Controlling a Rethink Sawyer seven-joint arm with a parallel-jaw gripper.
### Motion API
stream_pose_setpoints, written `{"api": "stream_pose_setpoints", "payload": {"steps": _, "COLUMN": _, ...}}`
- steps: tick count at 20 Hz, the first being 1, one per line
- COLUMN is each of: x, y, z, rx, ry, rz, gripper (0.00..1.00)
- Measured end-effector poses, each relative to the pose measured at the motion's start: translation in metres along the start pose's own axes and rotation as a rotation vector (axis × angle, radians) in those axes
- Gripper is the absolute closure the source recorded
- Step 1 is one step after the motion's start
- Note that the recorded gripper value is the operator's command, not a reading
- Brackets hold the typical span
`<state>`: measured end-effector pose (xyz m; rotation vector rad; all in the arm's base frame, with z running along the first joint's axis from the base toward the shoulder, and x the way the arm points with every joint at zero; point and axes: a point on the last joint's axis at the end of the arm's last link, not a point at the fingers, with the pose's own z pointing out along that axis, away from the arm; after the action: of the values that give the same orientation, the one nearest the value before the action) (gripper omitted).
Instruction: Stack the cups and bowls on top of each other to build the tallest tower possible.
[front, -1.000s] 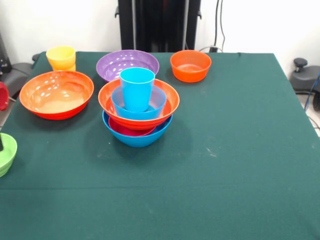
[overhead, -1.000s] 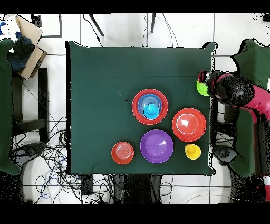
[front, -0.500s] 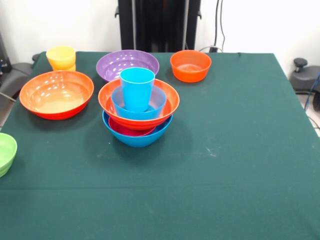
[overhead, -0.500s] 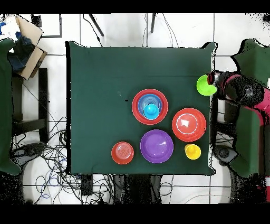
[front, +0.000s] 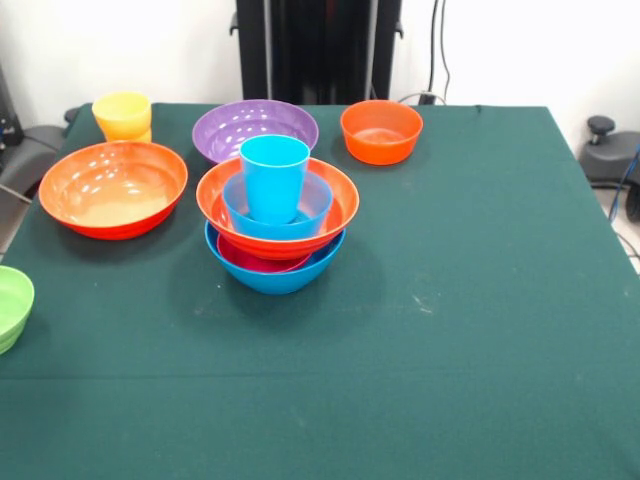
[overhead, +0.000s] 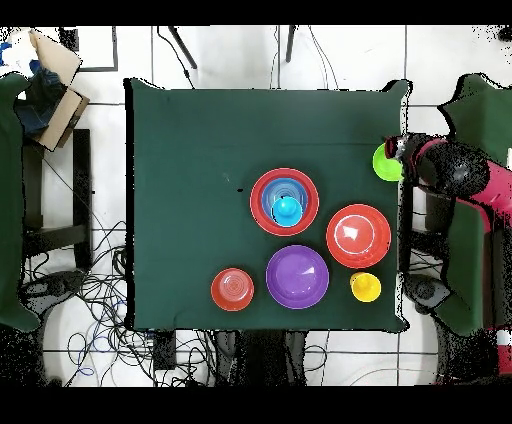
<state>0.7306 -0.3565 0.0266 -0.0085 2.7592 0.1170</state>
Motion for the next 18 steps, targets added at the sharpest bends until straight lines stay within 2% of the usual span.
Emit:
{"api": "stream_pose_setpoints", "payload": {"steps": 5, "x": -0.003, "y": 0.01, "z": 0.008, "rx": 0.007, "ry": -0.015, "rz": -0.02, "gripper": 0.0}}
{"api": "stream_pose_setpoints", "payload": {"steps": 10, "x": -0.002, "y": 0.03, "z": 0.034, "rx": 0.004, "ry": -0.037, "rz": -0.043, "gripper": 0.0}}
{"api": "stream_pose_setpoints", "payload": {"steps": 12, "x": 0.002, "y": 0.041, "z": 0.049, "rx": -0.006, "ry": -0.039, "rz": -0.047, "gripper": 0.0}}
{"api": "stream_pose_setpoints", "payload": {"steps": 18, "x": 0.014, "y": 0.056, "z": 0.071, "rx": -0.036, "ry": -0.026, "rz": -0.041, "gripper": 0.0}}
